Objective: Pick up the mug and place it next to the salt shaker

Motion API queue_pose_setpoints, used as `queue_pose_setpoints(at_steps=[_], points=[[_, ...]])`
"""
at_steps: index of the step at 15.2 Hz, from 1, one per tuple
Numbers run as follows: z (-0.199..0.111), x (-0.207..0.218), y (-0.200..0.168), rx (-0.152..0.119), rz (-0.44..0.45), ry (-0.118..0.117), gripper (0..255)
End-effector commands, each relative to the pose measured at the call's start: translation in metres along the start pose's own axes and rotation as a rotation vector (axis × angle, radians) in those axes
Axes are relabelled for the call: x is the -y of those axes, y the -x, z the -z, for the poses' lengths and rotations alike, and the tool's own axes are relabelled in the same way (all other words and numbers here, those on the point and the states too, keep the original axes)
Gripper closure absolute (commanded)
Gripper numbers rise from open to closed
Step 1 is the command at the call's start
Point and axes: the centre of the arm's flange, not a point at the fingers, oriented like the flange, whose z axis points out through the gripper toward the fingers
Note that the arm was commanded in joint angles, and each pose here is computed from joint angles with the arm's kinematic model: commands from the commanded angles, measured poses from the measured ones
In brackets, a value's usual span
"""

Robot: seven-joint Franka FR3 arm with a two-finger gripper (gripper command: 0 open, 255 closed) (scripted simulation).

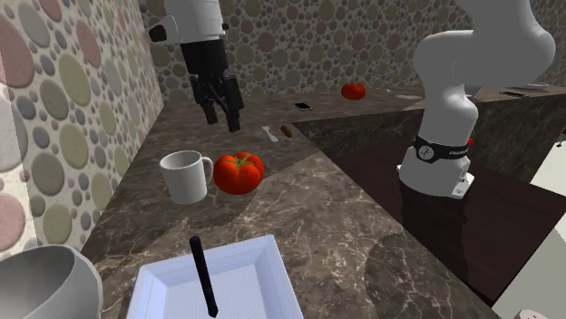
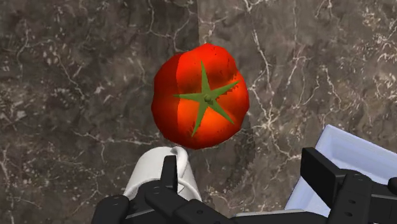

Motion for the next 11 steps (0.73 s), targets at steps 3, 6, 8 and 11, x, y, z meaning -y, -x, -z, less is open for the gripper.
queue_pose_setpoints(at_steps=[3, 6, 8, 11], points=[[-0.02, -0.036, -0.027, -0.013, 0.012, 0.01, 0], [-0.032, -0.064, -0.05, -0.023, 0.02, 0.017, 0], [-0.04, -0.082, -0.065, -0.029, 0.025, 0.022, 0], [-0.049, -0.103, -0.082, -0.037, 0.032, 0.028, 0]])
